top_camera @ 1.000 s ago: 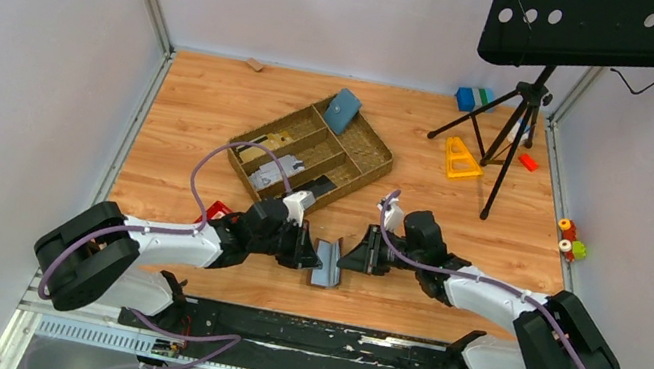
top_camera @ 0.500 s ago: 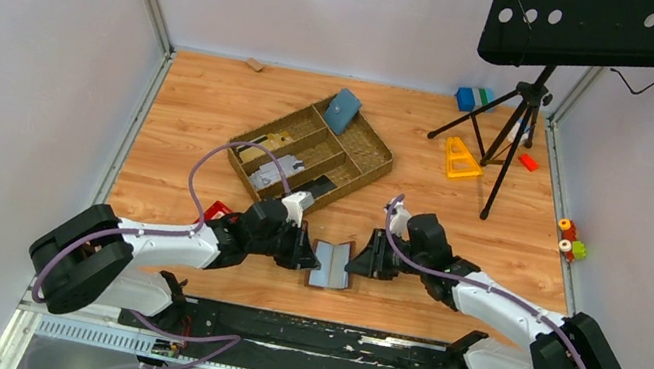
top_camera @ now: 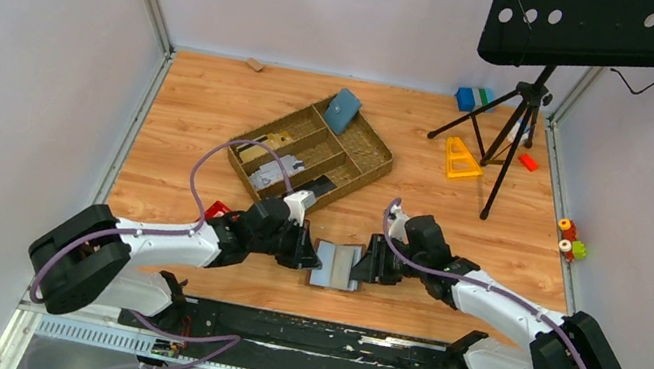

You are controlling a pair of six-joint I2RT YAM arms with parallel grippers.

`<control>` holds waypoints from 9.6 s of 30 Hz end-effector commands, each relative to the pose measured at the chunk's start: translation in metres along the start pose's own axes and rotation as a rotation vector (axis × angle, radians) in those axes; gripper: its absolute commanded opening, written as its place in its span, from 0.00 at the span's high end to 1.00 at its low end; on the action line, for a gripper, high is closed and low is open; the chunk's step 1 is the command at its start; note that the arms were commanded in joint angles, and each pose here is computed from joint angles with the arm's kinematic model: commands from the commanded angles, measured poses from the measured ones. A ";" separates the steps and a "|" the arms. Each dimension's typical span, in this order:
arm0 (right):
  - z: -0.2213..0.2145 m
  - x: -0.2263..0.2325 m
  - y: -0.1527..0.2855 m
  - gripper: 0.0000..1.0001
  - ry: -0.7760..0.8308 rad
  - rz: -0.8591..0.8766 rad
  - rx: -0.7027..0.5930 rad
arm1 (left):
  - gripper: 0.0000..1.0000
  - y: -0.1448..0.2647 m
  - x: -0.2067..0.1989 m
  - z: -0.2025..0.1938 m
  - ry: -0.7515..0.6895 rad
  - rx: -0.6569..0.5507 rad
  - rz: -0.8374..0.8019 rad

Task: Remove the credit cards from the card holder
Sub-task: Remove the credit card from the card holder, then place the credit card in the storage box.

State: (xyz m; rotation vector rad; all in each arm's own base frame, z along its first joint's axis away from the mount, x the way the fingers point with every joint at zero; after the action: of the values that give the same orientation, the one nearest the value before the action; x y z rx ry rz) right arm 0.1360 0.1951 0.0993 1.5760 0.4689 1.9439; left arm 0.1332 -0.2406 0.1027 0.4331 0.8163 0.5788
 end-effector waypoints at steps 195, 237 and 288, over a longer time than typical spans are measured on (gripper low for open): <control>0.015 0.054 0.070 1.00 -0.047 0.494 -0.464 | 0.97 0.052 -0.009 0.015 0.068 -0.240 -0.126; 0.200 0.227 -0.176 1.00 -0.599 0.335 -0.784 | 1.00 0.103 0.075 -0.087 0.379 -0.151 0.479; 0.186 0.208 -0.093 0.48 -0.157 0.281 -0.904 | 1.00 0.093 0.040 -0.043 0.112 -0.109 0.258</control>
State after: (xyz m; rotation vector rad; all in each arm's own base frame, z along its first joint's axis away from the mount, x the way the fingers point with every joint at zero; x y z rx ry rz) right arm 0.3309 0.4159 0.2144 1.3577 -0.6561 1.6171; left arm 0.0841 -0.1212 0.0794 0.4806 0.9255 1.0312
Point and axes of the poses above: each gripper's point midway between its finger pads, its own y axis back along the fingers, its own x axis along the line the jaws close on, z = x × y, the point moved 7 cm from there along y, back along the fingers, and after that the axes turned 13 degrees about -y, right-handed, at the moved point
